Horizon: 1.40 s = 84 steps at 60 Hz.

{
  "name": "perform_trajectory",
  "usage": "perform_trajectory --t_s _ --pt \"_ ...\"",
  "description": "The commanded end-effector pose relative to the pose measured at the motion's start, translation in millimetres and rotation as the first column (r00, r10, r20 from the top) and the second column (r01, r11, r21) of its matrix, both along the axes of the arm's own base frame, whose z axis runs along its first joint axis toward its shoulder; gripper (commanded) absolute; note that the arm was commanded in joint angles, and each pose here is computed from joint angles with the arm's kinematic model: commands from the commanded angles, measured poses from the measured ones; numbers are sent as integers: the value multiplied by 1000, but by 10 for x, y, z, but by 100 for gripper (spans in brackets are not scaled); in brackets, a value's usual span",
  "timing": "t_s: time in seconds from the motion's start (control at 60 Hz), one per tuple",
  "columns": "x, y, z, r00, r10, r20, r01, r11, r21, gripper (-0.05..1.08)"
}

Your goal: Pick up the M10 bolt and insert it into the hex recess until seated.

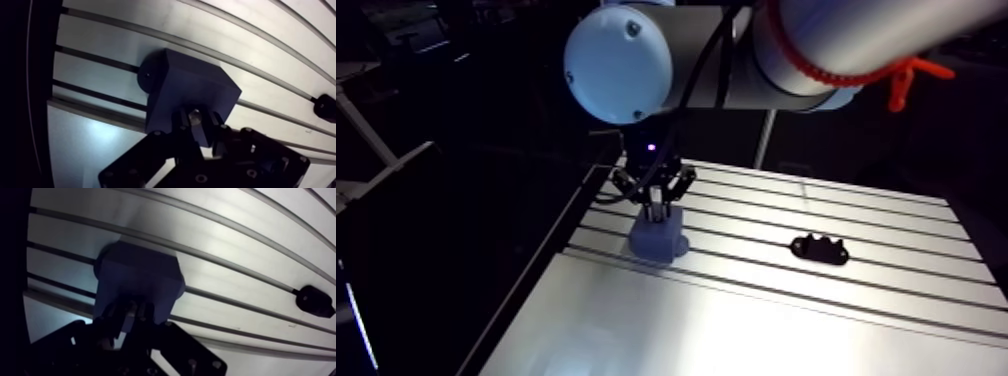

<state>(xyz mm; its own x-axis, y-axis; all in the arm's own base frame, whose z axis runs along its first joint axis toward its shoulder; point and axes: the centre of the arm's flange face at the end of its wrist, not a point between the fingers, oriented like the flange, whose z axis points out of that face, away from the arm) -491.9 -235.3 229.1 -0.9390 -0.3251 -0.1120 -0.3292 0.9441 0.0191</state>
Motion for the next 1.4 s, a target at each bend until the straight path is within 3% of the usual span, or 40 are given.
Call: perform_trajectory --t_s 0.017,1.4 --pt "16 2 -10 999 34 4 -34 999 -3 72" --pt "-2 16 23 976 219 6 -219 976 -22 72"
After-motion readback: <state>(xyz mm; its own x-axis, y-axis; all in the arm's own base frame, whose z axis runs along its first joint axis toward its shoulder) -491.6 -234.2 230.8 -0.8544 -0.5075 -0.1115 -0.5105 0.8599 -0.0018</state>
